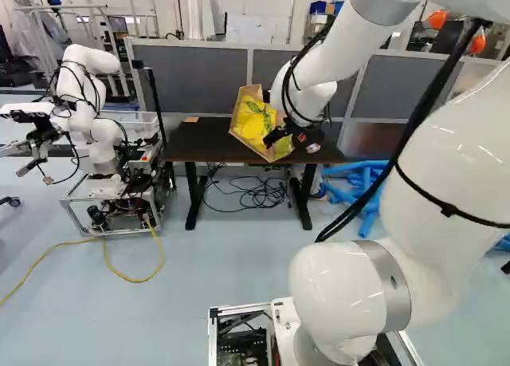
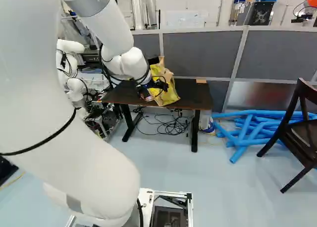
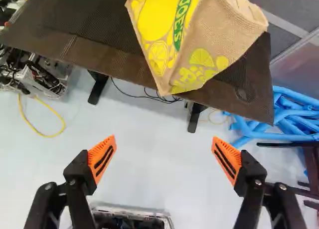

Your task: Pick up the bag on the ground and place it on the table

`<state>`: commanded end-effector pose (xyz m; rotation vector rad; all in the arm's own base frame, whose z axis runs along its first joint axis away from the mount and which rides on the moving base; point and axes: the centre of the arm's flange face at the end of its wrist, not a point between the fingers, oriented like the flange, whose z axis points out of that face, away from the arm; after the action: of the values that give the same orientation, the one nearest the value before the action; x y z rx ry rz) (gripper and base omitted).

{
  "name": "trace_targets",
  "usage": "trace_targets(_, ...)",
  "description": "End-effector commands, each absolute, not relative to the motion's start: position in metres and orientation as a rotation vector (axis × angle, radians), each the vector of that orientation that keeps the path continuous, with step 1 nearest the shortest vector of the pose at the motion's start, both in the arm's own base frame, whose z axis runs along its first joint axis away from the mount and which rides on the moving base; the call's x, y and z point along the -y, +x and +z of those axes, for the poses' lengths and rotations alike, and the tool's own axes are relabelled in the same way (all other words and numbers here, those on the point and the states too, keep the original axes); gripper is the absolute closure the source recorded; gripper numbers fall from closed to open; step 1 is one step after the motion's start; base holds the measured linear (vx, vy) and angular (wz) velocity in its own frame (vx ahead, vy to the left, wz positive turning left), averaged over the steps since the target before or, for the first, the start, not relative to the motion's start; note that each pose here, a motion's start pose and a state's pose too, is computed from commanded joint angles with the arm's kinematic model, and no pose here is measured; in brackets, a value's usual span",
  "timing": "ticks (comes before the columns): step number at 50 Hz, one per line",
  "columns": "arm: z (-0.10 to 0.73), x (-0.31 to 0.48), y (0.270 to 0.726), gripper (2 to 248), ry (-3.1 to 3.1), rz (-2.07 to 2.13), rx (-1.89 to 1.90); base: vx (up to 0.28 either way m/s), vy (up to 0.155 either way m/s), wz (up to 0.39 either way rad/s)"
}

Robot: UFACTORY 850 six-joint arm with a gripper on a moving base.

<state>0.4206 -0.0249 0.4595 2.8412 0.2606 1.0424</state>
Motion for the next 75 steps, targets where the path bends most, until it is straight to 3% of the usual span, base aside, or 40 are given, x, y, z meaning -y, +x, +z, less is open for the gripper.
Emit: trace_targets(75,0.378,0.003,0.298,3,2.609,1.7,-0.037,0.0,0.0,0.0)
